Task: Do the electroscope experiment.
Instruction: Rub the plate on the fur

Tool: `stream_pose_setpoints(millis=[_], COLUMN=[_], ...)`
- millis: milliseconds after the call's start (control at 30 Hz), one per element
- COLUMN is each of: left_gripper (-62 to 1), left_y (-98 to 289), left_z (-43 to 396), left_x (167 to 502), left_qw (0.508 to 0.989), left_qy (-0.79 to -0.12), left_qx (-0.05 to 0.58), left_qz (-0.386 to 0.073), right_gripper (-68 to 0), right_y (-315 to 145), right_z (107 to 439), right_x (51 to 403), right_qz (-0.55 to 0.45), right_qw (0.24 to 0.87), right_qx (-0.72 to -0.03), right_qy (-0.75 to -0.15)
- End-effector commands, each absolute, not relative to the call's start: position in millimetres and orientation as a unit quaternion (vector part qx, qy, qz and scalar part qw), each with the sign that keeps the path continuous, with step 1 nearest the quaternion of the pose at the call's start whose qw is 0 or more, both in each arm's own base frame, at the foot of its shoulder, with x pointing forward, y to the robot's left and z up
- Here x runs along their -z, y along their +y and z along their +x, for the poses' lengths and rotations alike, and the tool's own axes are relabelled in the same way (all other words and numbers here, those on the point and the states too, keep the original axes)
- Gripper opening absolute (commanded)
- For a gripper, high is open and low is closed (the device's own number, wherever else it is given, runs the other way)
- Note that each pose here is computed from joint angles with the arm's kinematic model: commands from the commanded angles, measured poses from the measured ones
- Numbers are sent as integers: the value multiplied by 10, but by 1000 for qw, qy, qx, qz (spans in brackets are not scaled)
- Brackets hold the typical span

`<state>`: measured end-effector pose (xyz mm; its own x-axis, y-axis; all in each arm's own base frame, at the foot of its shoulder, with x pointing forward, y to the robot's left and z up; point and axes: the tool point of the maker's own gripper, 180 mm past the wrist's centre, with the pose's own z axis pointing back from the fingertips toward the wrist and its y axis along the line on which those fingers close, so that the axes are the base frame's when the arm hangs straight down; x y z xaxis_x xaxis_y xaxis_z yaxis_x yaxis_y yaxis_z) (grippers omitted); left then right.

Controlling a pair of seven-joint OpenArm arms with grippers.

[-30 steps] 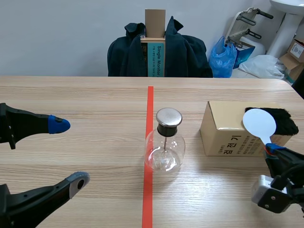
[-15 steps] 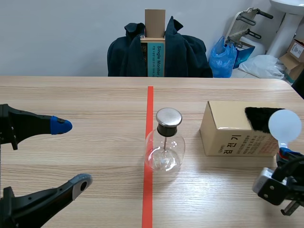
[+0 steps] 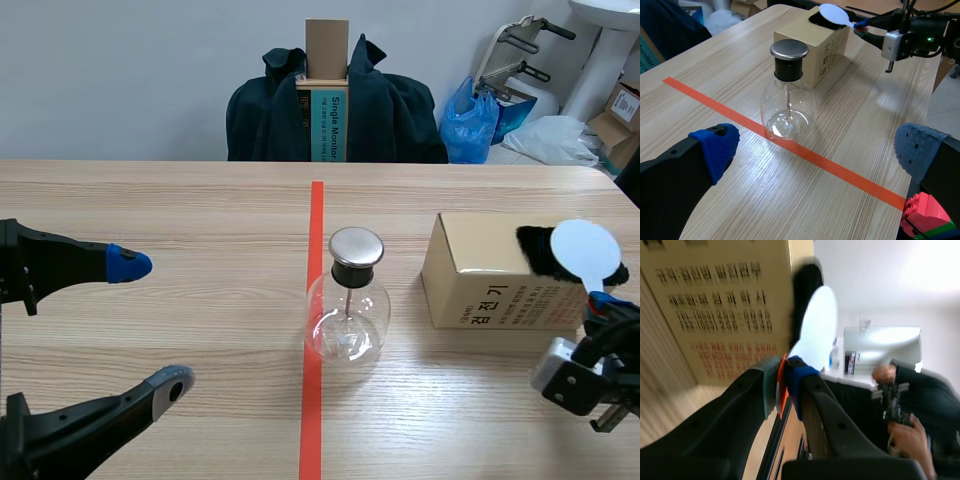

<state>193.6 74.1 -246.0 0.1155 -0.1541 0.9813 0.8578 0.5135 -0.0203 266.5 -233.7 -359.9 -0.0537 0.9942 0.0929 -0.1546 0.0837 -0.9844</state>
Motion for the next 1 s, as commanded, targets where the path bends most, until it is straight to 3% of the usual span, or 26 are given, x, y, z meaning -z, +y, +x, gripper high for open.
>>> stream_pose_setpoints(millis=[0,100,267,433,600,967], left_gripper=[14,14,14,14,14,14], left_y=[724,724,724,724,724,724], left_z=[1956,1956,1956,1956,1956,1956], left_x=[2390,2390,2390,2389,2389,2390], left_qw=[667,667,667,667,667,667], left_qy=[-559,-559,-559,-560,-560,-559], left_qx=[369,369,369,369,369,369], left_qz=[-327,-327,-327,-327,-327,-327], right_gripper=[-667,-667,-667,-667,-667,-667], right_y=[-2335,-2103,-2390,-2144,-2447,-2274], right_z=[2687,2683,2673,2677,2646,2632], right_x=[3551,3513,3556,3534,3587,3576], right_qz=[-414,-384,-429,-393,-431,-405], right_qw=[527,493,535,503,544,519], right_qx=[-546,-567,-534,-560,-534,-555], right_qy=[-504,-537,-494,-528,-483,-508])
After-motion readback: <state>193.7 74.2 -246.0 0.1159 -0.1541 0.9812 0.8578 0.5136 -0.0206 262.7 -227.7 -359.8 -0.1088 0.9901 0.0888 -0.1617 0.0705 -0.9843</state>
